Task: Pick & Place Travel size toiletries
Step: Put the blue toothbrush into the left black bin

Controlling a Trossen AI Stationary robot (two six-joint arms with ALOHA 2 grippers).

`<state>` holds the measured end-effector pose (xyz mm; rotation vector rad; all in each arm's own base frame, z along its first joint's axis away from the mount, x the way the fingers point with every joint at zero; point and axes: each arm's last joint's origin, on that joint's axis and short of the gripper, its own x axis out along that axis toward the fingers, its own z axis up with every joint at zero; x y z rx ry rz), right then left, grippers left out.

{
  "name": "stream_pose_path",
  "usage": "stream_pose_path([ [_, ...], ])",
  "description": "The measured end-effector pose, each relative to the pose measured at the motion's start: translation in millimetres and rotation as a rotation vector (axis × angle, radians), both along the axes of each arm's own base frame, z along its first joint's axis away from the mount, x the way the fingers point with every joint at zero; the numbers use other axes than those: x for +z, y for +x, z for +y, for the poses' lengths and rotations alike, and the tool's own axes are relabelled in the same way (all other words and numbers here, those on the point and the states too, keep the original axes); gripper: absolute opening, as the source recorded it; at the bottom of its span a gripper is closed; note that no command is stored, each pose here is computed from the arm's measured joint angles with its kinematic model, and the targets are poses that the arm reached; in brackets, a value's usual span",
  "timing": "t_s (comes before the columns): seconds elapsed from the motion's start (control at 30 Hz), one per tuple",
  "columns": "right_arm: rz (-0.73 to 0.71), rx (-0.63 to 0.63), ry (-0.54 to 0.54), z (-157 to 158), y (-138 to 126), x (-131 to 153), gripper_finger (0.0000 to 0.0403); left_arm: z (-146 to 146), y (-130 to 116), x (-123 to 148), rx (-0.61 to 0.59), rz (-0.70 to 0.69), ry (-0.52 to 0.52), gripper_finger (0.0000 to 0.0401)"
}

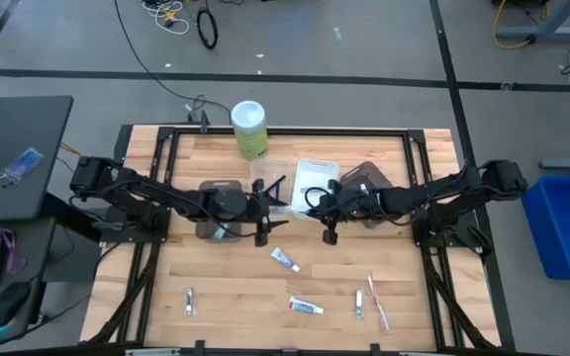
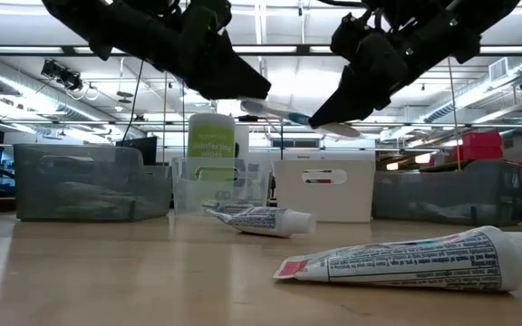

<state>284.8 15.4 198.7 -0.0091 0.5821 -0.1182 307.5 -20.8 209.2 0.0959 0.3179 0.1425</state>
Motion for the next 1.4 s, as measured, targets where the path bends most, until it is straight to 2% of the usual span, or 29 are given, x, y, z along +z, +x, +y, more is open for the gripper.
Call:
stream_pose_path([
  [0.13, -0.002, 0.072, 0.047, 2.5, 0.4, 0.2, 0.0035, 1.3, -0.3, -0.5, 0.023, 0.01, 0.038, 0.0235],
  [0.53, -0.069, 0.074, 0.053, -0.7, 4.0, 5.8, 0.0035, -0.1, -1.3, -3.9, -0.03, 0.05, 0.042, 0.0232],
  [1.0, -0.045, 0.105, 0.045, -0.1, 2.9, 4.0, 0.0035, -0.2, -1.2, -3.8, -0.028, 0.047, 0.033, 0.0123],
  [1.13, -0.045, 0.105, 0.045, -0.1, 2.9, 4.0, 0.0036, -0.2, -1.3, -3.8, -0.015, 0.042, -0.006, 0.0098],
  [1.27, -0.045, 0.105, 0.045, -0.1, 2.9, 4.0, 0.004, -0.2, -1.3, -3.9, -0.014, 0.042, -0.008, 0.0092],
  [1.4, -0.045, 0.105, 0.045, -0.1, 2.9, 4.0, 0.0057, 0.3, -1.3, -3.7, 0.018, 0.035, -0.029, 0.0103],
])
